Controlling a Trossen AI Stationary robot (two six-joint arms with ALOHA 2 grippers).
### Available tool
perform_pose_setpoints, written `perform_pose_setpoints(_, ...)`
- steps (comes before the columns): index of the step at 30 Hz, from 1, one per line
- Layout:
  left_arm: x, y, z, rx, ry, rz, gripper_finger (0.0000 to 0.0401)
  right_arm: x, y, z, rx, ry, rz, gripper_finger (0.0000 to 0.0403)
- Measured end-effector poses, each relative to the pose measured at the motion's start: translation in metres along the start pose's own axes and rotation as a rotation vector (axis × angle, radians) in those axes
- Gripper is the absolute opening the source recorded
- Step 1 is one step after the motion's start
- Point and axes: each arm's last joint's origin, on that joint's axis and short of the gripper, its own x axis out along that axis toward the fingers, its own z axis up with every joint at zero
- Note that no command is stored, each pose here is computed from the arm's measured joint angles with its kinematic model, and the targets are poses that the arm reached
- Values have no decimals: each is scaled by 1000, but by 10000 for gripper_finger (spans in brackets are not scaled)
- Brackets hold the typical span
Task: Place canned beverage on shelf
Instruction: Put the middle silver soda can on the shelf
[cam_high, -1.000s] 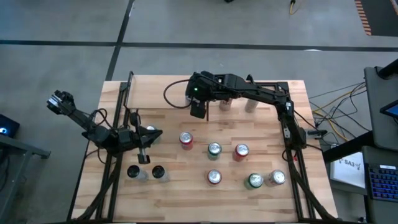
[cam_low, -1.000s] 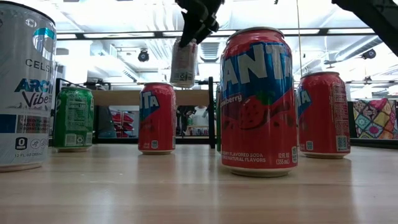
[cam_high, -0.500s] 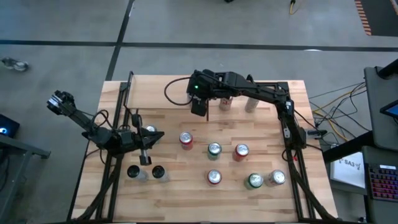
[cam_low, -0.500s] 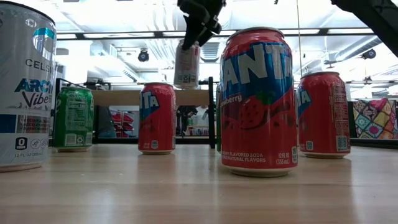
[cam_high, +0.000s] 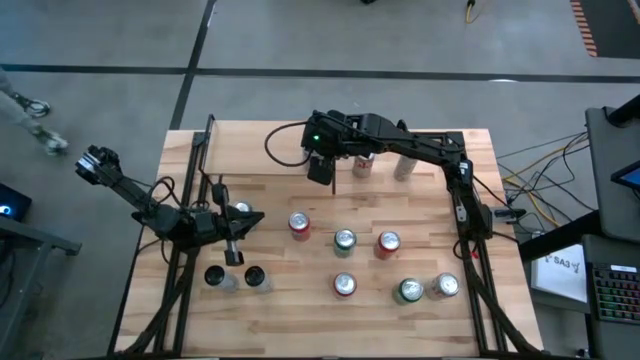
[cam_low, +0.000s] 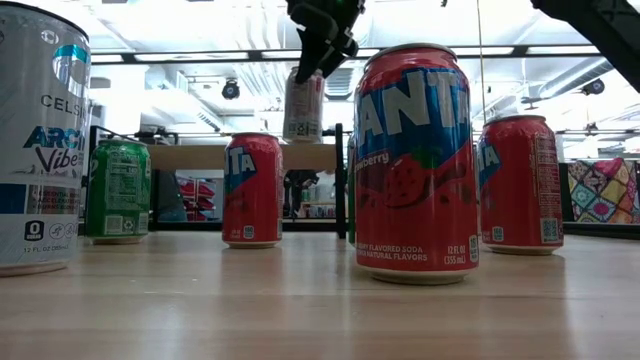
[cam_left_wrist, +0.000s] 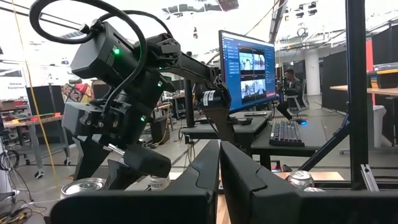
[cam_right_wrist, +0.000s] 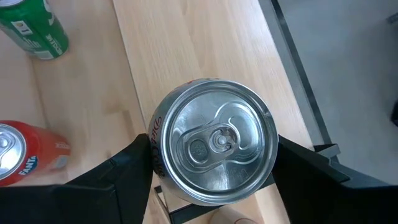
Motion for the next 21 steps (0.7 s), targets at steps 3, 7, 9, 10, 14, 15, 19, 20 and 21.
perform_pose_setpoints(3,0,0,0,-1,0,0,0,0,-1,0,5,4,-1,267)
perform_pose_setpoints(7,0,0,0,-3,0,0,0,1,-1,-1,3,10,-1,271)
perform_pose_setpoints(9,0,0,0,-3,0,0,0,1,0,-1,2,12,0,275)
perform_pose_setpoints(10,0,0,0,-3,0,0,0,1,0,-2,2,14,-1,277)
perform_pose_setpoints(14,0,0,0,-3,0,0,0,3,0,-2,1,19,-1,283)
perform_pose_setpoints(15,0,0,0,-3,0,0,0,3,0,-2,1,19,-1,283)
perform_pose_setpoints(19,0,0,0,-3,0,0,0,4,0,-3,-6,21,-1,286)
perform_pose_setpoints(20,0,0,0,-3,0,0,0,4,0,-3,-7,20,-1,287)
perform_pose_setpoints(21,0,0,0,-3,0,0,0,4,0,-3,-7,20,0,289)
